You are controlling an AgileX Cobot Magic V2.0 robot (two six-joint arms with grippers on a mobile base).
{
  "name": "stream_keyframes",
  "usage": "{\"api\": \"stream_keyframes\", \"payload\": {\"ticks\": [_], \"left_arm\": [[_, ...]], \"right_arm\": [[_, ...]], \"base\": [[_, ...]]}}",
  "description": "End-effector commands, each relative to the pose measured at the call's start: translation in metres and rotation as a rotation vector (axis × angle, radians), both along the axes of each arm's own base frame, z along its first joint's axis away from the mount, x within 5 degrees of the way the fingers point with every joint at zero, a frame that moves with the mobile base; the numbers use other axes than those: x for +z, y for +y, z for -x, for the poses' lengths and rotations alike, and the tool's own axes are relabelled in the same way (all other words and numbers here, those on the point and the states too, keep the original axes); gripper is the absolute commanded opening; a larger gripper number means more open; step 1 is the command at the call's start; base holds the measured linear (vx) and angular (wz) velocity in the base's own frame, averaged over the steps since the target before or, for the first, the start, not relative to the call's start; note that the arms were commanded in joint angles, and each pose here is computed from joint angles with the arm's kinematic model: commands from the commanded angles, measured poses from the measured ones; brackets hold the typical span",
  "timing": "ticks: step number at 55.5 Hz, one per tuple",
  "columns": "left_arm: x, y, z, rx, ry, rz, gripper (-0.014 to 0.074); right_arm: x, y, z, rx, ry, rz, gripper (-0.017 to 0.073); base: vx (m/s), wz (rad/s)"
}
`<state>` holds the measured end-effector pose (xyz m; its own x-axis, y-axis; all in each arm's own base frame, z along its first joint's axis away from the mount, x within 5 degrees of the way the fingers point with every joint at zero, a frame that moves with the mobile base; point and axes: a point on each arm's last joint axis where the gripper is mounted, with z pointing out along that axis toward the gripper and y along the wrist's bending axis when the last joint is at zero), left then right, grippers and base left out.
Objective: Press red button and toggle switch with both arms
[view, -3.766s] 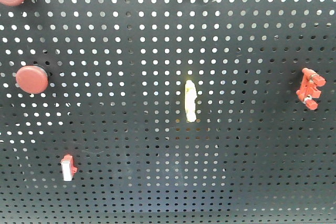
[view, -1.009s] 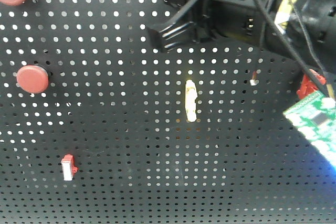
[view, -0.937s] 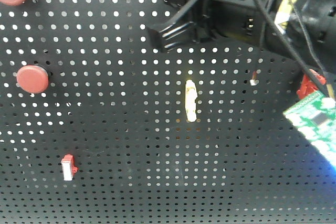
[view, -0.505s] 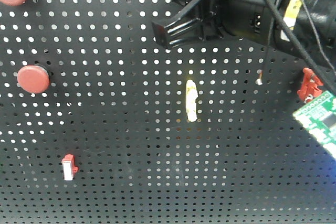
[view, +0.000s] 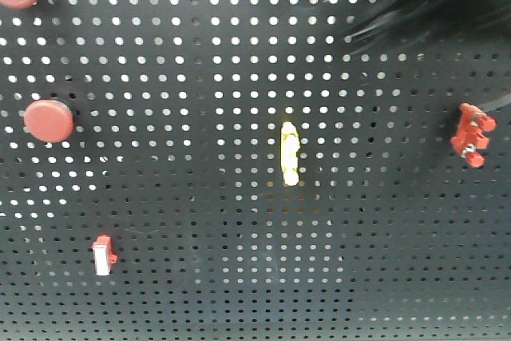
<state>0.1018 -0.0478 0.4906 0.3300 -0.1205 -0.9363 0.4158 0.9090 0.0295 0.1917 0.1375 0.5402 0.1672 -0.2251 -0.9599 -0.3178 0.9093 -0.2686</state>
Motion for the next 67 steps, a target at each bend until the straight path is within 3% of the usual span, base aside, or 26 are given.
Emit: {"api": "stream_keyframes", "payload": {"ticks": [1,12,26,53,60,67], "left_arm": [[0.012,0.002,0.004,-0.003,-0.074,0.046,0.0002],[0.012,0.002,0.004,-0.003,-0.071,0.044,0.0002],[0.011,0.002,0.004,-0.004,-0.058,0.037,0.0002],[0.011,0.002,0.004,-0.004,-0.060,0.038,0.0002],[0.002,0.009,0.004,0.116,-0.110,-0.100,0.0002],[-0.038,0.028,0.011,0.266,-0.035,-0.118,0.0002]], "right_arm": [[0.019,-0.002,0.019,0.089,-0.120,-0.038,-0.0001],[0.008,-0.009,0.043,0.158,-0.113,-0.046,-0.0001],[0.004,-0.022,0.051,0.127,-0.150,-0.010,-0.0001],[0.004,-0.022,0.050,0.129,-0.151,-0.008,0.0000],[0.004,-0.021,0.050,0.130,-0.151,-0.008,0.0000],[0.004,-0.021,0.050,0.130,-0.151,-0.008,0.0000]], "base": [[0.00,-0.01],[0.00,0.00],[0.00,0.00],[0.00,0.00],[0.00,0.00],[0.00,0.00]]}}
